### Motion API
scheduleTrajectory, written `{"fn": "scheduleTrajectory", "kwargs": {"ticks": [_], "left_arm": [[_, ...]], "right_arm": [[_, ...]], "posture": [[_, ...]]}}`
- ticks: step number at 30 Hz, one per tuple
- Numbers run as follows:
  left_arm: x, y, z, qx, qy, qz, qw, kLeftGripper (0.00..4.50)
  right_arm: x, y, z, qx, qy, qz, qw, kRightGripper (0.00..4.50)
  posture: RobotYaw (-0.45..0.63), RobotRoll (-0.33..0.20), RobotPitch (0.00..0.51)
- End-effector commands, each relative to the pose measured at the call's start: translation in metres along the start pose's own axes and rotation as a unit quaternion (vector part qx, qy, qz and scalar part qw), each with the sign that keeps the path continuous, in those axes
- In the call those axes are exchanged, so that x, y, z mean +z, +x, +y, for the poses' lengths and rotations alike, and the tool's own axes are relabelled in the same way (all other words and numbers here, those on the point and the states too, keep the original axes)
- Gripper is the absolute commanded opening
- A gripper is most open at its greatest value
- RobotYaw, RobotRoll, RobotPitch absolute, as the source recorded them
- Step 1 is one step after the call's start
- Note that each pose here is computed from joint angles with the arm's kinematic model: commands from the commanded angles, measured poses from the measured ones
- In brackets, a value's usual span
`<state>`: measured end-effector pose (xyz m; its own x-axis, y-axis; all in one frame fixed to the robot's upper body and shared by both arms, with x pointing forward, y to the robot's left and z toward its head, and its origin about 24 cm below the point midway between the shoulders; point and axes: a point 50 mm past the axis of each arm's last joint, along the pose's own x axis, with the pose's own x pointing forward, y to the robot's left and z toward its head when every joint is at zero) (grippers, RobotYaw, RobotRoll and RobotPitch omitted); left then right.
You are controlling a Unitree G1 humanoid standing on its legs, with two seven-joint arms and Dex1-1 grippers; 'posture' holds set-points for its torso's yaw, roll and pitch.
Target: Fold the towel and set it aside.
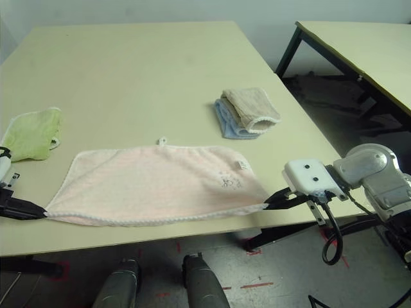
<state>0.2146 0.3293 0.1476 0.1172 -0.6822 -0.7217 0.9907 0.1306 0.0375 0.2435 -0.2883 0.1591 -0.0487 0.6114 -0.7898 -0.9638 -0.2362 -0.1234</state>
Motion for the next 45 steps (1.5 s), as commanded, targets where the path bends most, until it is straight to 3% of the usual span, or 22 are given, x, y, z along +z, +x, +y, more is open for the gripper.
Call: {"fn": "scheduleTrajectory", "kwargs": {"ticks": [1,8,13,14,16,18,20,23,25,27,30,33,36,40,45], "left_arm": [[-0.002,-0.002,-0.002,0.007,0.004,0.004,1.0,0.05],[-0.005,-0.007,0.001,0.019,0.004,0.008,1.0,0.05],[0.021,-0.019,0.027,0.068,-0.027,-0.074,0.995,0.05],[0.032,-0.026,0.044,0.109,-0.016,-0.088,0.99,0.05],[0.063,-0.046,0.083,0.231,0.022,-0.126,0.964,0.05],[0.085,-0.062,0.109,0.328,0.041,-0.152,0.931,0.05],[0.113,-0.09,0.131,0.462,0.042,-0.183,0.866,0.05],[0.14,-0.125,0.141,0.598,0.037,-0.204,0.774,0.05],[0.147,-0.137,0.141,0.633,0.044,-0.205,0.746,0.05],[0.152,-0.143,0.139,0.644,0.057,-0.209,0.734,0.05],[0.143,-0.135,0.137,0.607,0.083,-0.189,0.767,0.05],[0.116,-0.109,0.134,0.528,0.096,-0.142,0.832,0.05],[0.084,-0.08,0.124,0.413,0.091,-0.105,0.9,0.05],[0.04,-0.052,0.092,0.215,0.046,-0.042,0.975,0.05],[0.025,-0.034,0.057,0.114,0.01,-0.035,0.993,0.05]], "right_arm": [[-0.001,-0.002,0.004,0.009,0.018,0.006,1.0,0.0],[0.0,-0.007,0.0,-0.002,0.036,0.0,0.999,0.0],[0.026,-0.021,-0.037,-0.069,0.056,-0.071,0.993,0.0],[0.034,-0.032,-0.058,-0.126,0.037,-0.073,0.989,0.0],[0.055,-0.061,-0.102,-0.278,-0.014,-0.073,0.958,0.0],[0.07,-0.08,-0.127,-0.37,-0.037,-0.073,0.925,0.0],[0.09,-0.113,-0.144,-0.497,-0.058,-0.065,0.863,0.0],[0.108,-0.151,-0.15,-0.621,-0.085,-0.03,0.778,0.0],[0.112,-0.163,-0.149,-0.658,-0.093,-0.016,0.747,0.0],[0.113,-0.169,-0.147,-0.673,-0.101,-0.007,0.733,0.0],[0.097,-0.151,-0.143,-0.608,-0.105,0.001,0.787,0.0],[0.071,-0.116,-0.132,-0.476,-0.114,0.004,0.872,0.0],[0.047,-0.084,-0.114,-0.349,-0.131,0.005,0.928,0.0],[0.03,-0.052,-0.088,-0.227,-0.132,-0.022,0.965,0.0],[0.025,-0.022,-0.049,-0.117,-0.103,-0.047,0.987,0.0]], "posture": [[0.05,0.0,0.138],[0.05,0.0,0.138],[0.05,0.0,0.138],[0.05,0.0,0.138],[0.05,0.0,0.14],[0.05,0.0,0.14],[0.04,0.0,0.139],[0.04,0.0,0.136],[0.04,0.0,0.134],[0.04,0.0,0.134],[0.03,0.0,0.131],[0.02,0.0,0.136],[0.02,0.0,0.138],[0.03,0.0,0.145],[0.05,0.0,0.146]]}}
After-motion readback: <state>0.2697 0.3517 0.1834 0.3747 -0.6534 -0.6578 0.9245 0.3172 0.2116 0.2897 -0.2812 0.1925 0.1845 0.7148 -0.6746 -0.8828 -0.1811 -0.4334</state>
